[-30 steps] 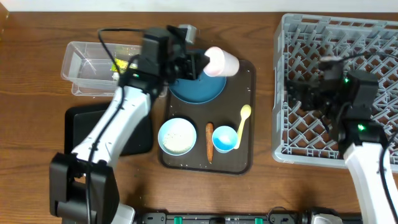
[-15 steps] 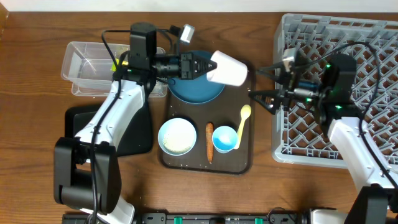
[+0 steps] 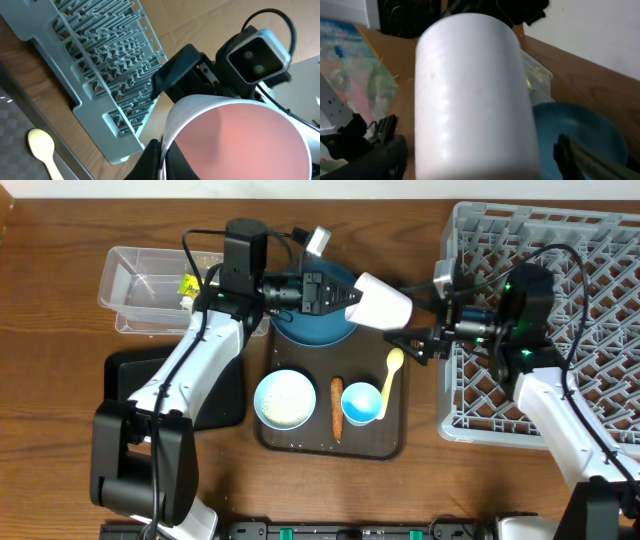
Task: Sort waste into correct bins and load items into the dishwasher rack
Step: 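Lift the pink cup and hand it to the right gripper, then carry the pink cup with the right gripper and place it in the rack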
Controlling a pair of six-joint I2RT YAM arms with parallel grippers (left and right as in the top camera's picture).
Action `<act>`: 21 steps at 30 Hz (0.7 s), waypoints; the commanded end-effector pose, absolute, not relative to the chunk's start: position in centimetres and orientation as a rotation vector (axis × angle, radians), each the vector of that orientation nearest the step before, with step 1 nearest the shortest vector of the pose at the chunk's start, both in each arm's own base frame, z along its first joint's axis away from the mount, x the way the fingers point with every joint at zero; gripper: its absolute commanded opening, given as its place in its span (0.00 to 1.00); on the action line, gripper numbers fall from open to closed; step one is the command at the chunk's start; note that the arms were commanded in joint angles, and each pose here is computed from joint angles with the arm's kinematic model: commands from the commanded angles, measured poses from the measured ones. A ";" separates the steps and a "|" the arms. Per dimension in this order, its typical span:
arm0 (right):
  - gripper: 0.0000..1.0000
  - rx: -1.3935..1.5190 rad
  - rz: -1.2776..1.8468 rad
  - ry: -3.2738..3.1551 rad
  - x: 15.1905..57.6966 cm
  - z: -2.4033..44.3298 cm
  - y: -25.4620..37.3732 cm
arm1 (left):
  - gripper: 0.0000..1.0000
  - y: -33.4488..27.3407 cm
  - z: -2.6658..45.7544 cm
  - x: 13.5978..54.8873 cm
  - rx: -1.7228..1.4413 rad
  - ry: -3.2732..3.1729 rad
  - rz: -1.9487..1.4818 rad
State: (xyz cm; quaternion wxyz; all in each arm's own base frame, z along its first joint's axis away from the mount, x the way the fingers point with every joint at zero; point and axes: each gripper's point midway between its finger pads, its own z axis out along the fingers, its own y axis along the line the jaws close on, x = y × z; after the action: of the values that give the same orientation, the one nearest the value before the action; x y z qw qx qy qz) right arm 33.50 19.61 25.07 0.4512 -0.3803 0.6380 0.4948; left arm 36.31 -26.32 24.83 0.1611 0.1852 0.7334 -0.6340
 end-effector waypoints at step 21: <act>0.54 -0.938 1.255 1.562 33.4 26.2 20.6 | 0.31 -26.6 24.4 36.6 0.532 2.098 -1.772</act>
State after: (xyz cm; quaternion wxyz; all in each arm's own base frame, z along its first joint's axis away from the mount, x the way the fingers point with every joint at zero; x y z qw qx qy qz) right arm 33.36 20.33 25.88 0.4559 -0.3858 0.6272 0.5000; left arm 36.15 -26.61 24.81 0.1617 0.1898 0.7327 -0.6332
